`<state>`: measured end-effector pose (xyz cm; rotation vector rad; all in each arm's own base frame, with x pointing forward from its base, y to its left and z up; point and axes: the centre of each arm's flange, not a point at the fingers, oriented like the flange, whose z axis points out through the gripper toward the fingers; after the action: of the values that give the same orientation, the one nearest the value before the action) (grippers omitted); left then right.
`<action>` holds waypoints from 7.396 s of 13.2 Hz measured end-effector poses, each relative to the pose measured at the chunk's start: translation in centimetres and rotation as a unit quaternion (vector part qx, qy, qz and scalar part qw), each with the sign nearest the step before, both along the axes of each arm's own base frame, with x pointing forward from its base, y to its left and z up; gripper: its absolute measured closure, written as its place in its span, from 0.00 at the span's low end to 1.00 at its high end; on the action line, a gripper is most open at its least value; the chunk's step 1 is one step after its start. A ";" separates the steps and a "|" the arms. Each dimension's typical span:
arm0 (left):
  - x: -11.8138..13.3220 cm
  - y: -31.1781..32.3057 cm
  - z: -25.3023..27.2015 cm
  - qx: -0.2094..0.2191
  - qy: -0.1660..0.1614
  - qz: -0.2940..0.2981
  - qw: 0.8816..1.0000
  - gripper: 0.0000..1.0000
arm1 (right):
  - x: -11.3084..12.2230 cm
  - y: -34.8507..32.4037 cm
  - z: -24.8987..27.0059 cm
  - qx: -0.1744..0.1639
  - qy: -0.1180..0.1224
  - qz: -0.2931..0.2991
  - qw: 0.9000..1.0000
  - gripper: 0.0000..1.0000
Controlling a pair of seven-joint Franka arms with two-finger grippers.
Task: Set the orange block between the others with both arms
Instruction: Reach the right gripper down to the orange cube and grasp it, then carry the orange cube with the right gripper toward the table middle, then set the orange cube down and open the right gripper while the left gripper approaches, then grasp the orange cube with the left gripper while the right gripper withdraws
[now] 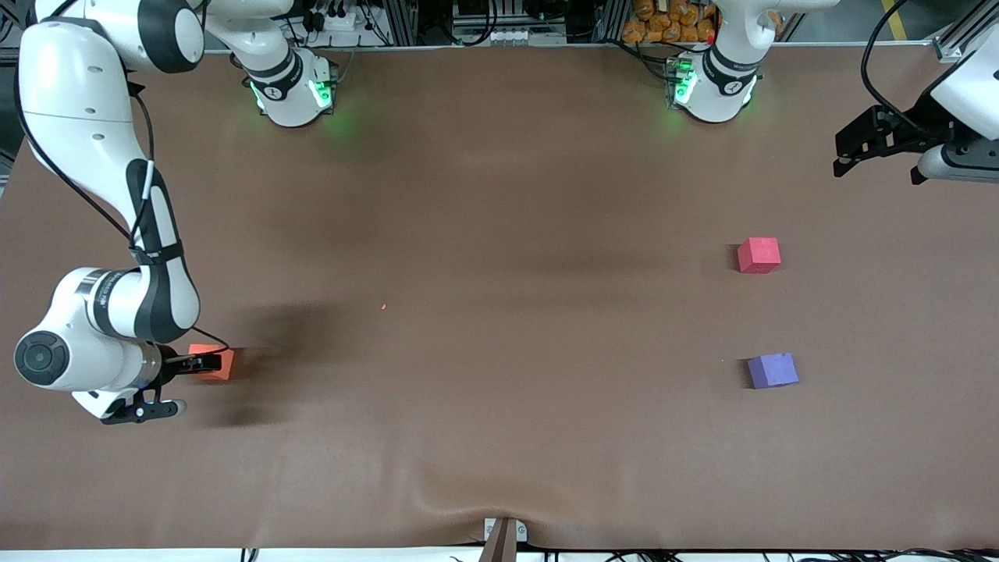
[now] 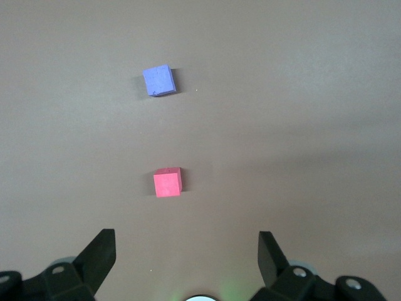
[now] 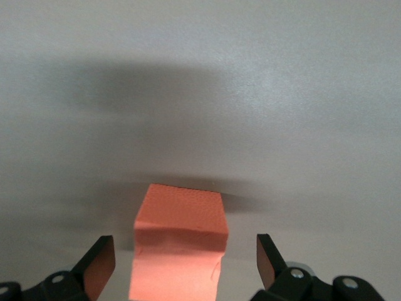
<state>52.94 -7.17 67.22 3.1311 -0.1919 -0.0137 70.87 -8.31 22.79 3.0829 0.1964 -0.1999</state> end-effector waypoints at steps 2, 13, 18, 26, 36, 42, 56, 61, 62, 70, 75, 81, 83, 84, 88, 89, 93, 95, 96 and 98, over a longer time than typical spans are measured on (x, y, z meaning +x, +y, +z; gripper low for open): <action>0.0 0.0 0.0 0.000 0.000 0.000 1.000 0.00 | -0.1 -0.2 -0.7 0.000 0.004 0.001 1.000 0.00; 0.1 0.5 0.0 0.000 0.000 0.004 1.000 0.00 | -0.5 -0.1 -4.1 0.000 0.017 0.002 1.000 0.24; 0.1 0.6 0.0 0.000 0.000 0.006 1.000 0.00 | -0.4 0.0 -4.2 0.002 0.017 0.001 1.000 0.43; 0.0 0.3 0.0 0.000 0.000 0.003 1.000 0.00 | 1.5 9.8 -1.9 0.075 -0.013 -0.035 0.996 0.44; -0.1 0.1 0.3 -0.006 -0.002 0.001 1.000 0.00 | -7.6 43.8 0.1 0.051 0.023 -0.105 0.993 0.44; 0.0 0.3 0.2 -0.006 -0.001 0.003 1.000 0.00 | -8.6 46.6 1.0 0.062 0.020 -0.088 0.994 0.44; 0.6 -0.6 -1.1 -0.004 0.011 -0.005 1.000 0.00 | -9.8 49.9 0.2 0.084 -0.004 -0.070 0.994 0.32; 1.4 -0.3 -2.5 -0.003 0.024 -0.001 1.000 0.00 | -9.5 49.8 0.2 0.087 -0.015 -0.072 0.993 0.02; 1.8 -0.4 -3.2 -0.002 0.030 -0.001 1.000 0.00 | -9.2 49.4 0.3 0.088 -0.018 -0.075 0.993 0.00; 6.5 -12.2 -17.3 -0.033 0.119 0.042 0.991 0.00 | -6.5 44.3 7.0 0.087 -0.007 -0.105 0.991 0.00; 5.9 -26.6 -26.2 -0.034 0.087 0.043 0.995 0.00 | -5.0 33.4 19.6 0.085 0.021 -0.151 0.985 0.00; 4.5 -40.6 -38.5 -0.104 -0.022 0.054 0.993 0.00 | -5.8 18.8 29.0 0.072 0.012 -0.135 0.988 0.00; 3.7 -43.2 -41.1 -0.126 -0.063 0.050 0.989 0.00 | -6.8 13.0 31.3 0.062 0.019 -0.156 0.986 0.00; 3.2 -44.1 -42.1 -0.128 -0.080 0.043 0.988 0.00 | -7.6 11.0 32.4 0.050 0.021 -0.156 0.986 0.00; 0.7 -47.3 -44.4 -0.118 -0.133 0.013 0.984 0.00 | -10.8 9.3 36.4 0.020 0.023 -0.127 0.991 0.00; -0.1 -48.3 -45.2 -0.117 -0.146 0.009 0.982 0.00 | -11.3 9.2 36.8 0.020 0.023 -0.124 0.992 0.00; -2.3 -50.1 -47.8 -0.106 -0.165 -0.003 0.981 0.00 | -12.3 8.6 36.5 0.018 0.046 -0.113 0.992 0.00; -2.2 -49.9 -48.3 -0.102 -0.165 0.000 0.981 0.00 | -12.4 8.7 36.5 0.018 0.051 -0.112 0.992 0.00; -2.0 -49.7 -48.5 -0.097 -0.169 0.004 0.981 0.00 | -12.5 8.8 36.4 0.018 0.054 -0.112 0.992 0.00; -1.5 -49.3 -48.5 -0.092 -0.176 0.013 0.980 0.09 | -12.5 9.2 36.5 0.018 0.054 -0.108 0.993 0.00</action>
<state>51.43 -56.48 18.70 2.9235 -0.1414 0.5283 58.35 0.87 59.25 3.1277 -0.1327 -0.3755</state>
